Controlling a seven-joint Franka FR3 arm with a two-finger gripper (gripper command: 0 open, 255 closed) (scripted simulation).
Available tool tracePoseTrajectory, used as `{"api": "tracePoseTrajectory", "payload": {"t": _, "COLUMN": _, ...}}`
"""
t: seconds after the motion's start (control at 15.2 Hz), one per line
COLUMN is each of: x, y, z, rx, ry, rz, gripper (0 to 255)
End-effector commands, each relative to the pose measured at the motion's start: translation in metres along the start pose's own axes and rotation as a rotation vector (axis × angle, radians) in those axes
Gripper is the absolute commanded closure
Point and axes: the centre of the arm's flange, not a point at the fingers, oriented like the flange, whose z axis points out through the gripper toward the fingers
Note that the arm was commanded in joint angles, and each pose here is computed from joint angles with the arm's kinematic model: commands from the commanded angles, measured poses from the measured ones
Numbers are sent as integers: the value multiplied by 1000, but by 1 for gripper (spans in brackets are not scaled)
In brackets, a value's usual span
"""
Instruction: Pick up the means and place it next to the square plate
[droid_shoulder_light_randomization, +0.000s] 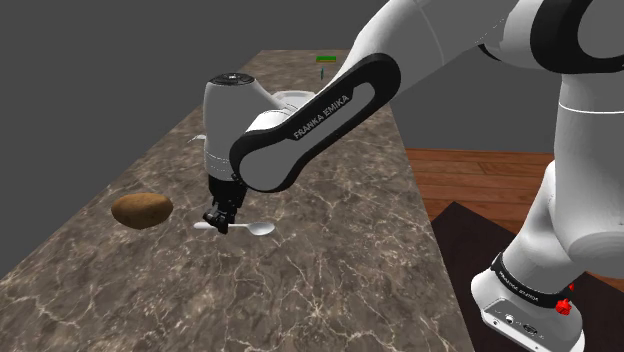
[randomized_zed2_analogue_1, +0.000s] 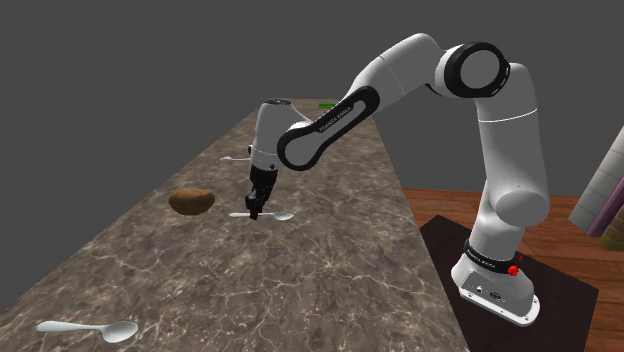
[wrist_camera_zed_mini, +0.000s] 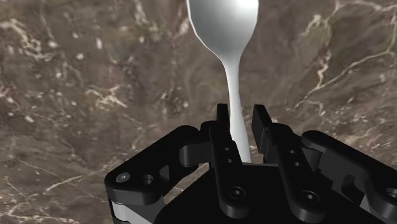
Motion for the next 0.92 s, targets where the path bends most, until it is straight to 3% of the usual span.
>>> {"api": "tracePoseTrajectory", "payload": {"t": 0.0, "x": 0, "y": 0, "z": 0, "rx": 0, "ry": 0, "rz": 0, "gripper": 255}}
{"api": "tracePoseTrajectory", "payload": {"t": 0.26, "x": 0, "y": 0, "z": 0, "rx": 0, "ry": 0, "rz": 0, "gripper": 255}}
{"api": "tracePoseTrajectory", "payload": {"t": 0.86, "x": 11, "y": -6, "z": -46, "rx": 0, "ry": 0, "rz": 0, "gripper": 255}}
